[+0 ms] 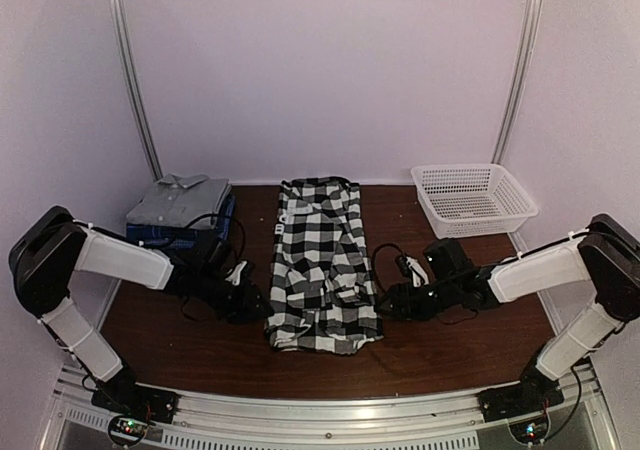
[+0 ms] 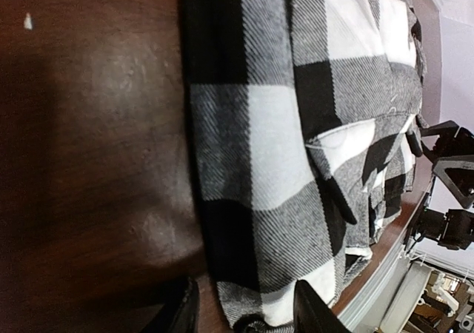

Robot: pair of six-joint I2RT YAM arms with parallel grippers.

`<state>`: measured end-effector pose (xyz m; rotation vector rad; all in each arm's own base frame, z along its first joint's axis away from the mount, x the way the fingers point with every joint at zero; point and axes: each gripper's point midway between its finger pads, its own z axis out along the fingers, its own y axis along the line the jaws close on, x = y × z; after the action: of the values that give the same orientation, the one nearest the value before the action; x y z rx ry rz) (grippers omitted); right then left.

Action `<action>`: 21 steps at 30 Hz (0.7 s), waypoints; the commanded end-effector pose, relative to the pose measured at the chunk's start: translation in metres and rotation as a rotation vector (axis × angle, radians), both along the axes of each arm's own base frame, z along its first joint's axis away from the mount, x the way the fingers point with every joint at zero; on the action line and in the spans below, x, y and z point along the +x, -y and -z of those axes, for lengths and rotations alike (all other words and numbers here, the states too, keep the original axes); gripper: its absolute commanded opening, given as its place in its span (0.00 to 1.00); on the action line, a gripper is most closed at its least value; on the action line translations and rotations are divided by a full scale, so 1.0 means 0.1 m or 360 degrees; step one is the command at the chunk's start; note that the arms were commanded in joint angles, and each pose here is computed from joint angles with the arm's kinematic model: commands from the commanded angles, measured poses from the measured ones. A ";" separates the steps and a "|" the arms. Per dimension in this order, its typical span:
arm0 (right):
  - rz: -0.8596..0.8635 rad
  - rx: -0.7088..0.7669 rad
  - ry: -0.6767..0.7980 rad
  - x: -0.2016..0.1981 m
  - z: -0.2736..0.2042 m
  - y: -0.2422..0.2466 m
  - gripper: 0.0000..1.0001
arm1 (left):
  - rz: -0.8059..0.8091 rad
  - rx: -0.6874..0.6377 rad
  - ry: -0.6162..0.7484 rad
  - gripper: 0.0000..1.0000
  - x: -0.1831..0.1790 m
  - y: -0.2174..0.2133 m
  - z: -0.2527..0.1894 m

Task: Fold and stack the long sleeve shirts
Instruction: Move the rectangle-folded shirt to the center of the board.

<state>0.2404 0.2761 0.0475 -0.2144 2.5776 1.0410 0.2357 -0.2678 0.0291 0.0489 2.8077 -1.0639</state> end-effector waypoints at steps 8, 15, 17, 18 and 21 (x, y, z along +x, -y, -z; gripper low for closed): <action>-0.0060 0.0074 -0.0107 -0.18 0.15 -0.17 0.53 | 0.0101 -0.0119 -0.0023 0.35 -0.21 0.23 -0.01; -0.0119 0.0071 -0.0162 -0.37 0.21 -0.22 0.21 | 0.0142 -0.0111 -0.0109 0.11 -0.45 0.29 0.05; -0.0125 0.0064 -0.0172 -0.42 0.22 -0.20 0.16 | 0.0158 -0.0096 -0.0137 0.06 -0.55 0.30 0.09; -0.0128 0.0065 -0.0176 -0.45 0.21 -0.19 0.14 | 0.0162 -0.0089 -0.0154 0.04 -0.61 0.29 0.11; -0.0131 0.0052 -0.0193 -0.56 0.21 -0.14 0.11 | 0.0164 -0.0064 -0.0195 0.03 -0.77 0.25 0.16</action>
<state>0.1980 0.2947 0.0235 -0.2511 2.6711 1.1491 0.1786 -0.2955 0.0169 0.1440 2.8844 -1.1743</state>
